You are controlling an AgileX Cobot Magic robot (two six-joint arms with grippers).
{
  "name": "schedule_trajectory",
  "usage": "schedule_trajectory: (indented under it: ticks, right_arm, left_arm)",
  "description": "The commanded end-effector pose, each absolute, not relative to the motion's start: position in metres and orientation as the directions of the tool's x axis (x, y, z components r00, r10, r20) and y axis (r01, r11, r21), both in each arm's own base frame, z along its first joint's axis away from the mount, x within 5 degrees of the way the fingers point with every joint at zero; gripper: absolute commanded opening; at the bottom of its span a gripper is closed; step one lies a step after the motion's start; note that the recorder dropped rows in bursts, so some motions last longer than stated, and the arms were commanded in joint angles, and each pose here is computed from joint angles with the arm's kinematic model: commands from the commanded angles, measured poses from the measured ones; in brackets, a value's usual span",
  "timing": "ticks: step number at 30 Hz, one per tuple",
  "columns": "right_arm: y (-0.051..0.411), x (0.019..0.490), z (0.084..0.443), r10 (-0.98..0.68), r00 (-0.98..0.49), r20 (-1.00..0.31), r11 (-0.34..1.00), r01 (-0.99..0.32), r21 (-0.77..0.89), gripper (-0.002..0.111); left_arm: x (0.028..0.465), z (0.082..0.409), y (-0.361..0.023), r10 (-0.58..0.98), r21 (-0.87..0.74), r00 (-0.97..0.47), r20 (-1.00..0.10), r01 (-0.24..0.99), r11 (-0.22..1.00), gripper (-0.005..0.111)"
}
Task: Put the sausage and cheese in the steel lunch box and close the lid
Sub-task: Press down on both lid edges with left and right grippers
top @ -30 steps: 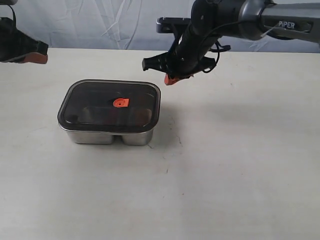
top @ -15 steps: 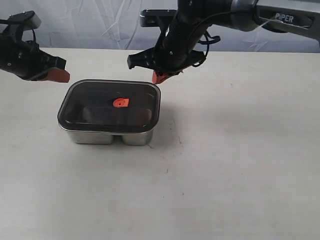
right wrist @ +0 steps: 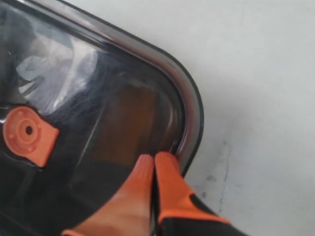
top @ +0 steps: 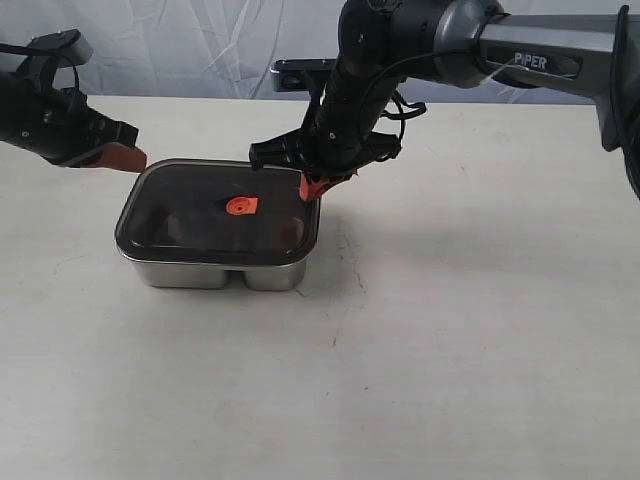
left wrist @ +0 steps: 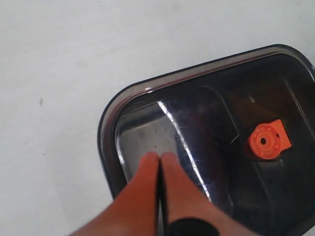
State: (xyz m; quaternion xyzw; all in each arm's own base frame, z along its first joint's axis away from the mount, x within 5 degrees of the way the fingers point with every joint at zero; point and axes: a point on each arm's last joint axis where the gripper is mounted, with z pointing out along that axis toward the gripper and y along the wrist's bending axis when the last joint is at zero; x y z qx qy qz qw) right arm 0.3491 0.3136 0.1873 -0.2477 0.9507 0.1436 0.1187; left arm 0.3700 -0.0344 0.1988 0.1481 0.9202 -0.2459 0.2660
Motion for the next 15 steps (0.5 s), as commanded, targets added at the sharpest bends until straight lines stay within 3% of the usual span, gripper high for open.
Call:
schedule_trajectory:
  ticks: [1, 6, 15]
  right_arm:
    - [0.313, 0.35, 0.192, -0.44, -0.843, -0.309, 0.832, -0.512, 0.214, 0.0]
    - [0.313, 0.35, 0.191, -0.441, -0.844, -0.306, 0.832, -0.512, 0.214, 0.0]
    - [0.316, 0.349, 0.167, -0.455, -0.859, -0.235, 0.831, -0.505, 0.236, 0.0]
  left_arm:
    - [0.372, 0.182, -0.036, 0.168, -0.388, -0.839, -0.518, 0.405, 0.828, 0.0]
    - [0.371, 0.166, -0.034, 0.189, -0.385, -0.87, -0.456, 0.384, 0.839, 0.0]
    - [0.37, 0.165, -0.033, 0.193, -0.38, -0.874, -0.447, 0.38, 0.843, 0.0]
